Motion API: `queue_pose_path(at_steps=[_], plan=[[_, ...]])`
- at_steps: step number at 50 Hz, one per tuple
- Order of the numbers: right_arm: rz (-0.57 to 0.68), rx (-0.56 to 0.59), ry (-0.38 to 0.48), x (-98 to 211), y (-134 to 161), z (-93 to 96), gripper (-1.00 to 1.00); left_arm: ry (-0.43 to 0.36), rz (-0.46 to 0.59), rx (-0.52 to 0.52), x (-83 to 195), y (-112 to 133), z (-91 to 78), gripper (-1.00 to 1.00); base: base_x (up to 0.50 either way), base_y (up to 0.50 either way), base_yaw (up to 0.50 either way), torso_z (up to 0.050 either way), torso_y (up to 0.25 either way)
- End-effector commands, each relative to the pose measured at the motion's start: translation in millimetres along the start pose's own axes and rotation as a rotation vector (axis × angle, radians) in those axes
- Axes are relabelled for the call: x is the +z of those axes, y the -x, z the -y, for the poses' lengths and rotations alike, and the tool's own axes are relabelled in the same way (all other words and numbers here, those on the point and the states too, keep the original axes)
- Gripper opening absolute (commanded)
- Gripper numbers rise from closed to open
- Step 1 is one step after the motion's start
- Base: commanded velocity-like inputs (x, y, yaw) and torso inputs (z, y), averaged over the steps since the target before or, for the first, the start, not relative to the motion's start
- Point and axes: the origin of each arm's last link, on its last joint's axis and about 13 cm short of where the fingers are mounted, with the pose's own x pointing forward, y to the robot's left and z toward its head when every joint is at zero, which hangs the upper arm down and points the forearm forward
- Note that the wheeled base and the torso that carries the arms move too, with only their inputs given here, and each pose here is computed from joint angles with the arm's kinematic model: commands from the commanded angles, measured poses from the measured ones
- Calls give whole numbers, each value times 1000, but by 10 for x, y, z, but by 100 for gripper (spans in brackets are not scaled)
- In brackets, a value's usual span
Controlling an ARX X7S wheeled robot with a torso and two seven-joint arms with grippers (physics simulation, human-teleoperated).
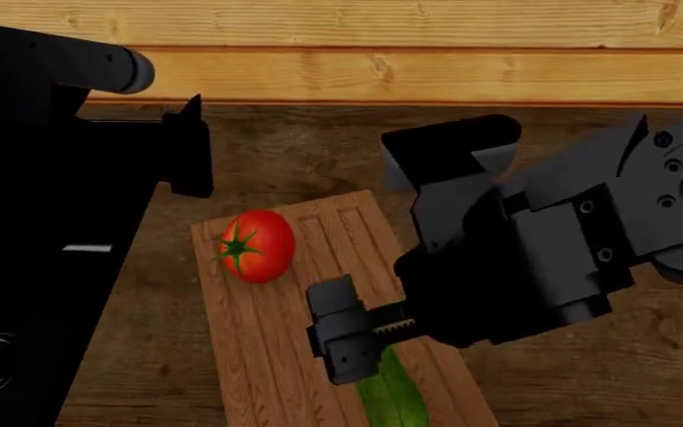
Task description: Pick the vegetables from the sink and place them on the cutting board.
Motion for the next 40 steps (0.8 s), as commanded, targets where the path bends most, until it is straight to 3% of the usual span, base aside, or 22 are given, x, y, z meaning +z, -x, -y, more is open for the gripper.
queue_pose_path(at_steps=[1, 6, 13, 17, 24, 30, 33, 40], plan=[[233, -40, 34, 149, 201, 11, 100, 37, 22, -42, 66, 23, 53, 100, 0, 0, 0, 0, 0], [466, -188, 133, 44, 90, 46, 100, 3, 43, -54, 14, 91, 66, 100, 0, 0, 0, 0, 0], [734, -292, 109, -127, 35, 57, 100, 39, 71, 23, -88, 276, 47, 100, 0, 0, 0, 0, 0], [857, -307, 82, -268, -71, 39, 100, 58, 108, 13, -110, 488, 54, 100, 0, 0, 0, 0, 0], [1032, -381, 102, -552, -206, -33, 100, 166, 220, 14, -303, 732, 42, 100, 0, 0, 0, 0, 0], [1150, -424, 170, -792, -258, -74, 100, 153, 286, 10, -242, 948, 47, 100, 0, 0, 0, 0, 0], [1205, -440, 106, -937, -246, -83, 100, 113, 305, 20, -259, 1008, 100, 100, 0, 0, 0, 0, 0], [1273, -422, 164, -1127, -151, -209, 100, 93, 371, 21, -249, 1220, 127, 100, 0, 0, 0, 0, 0]])
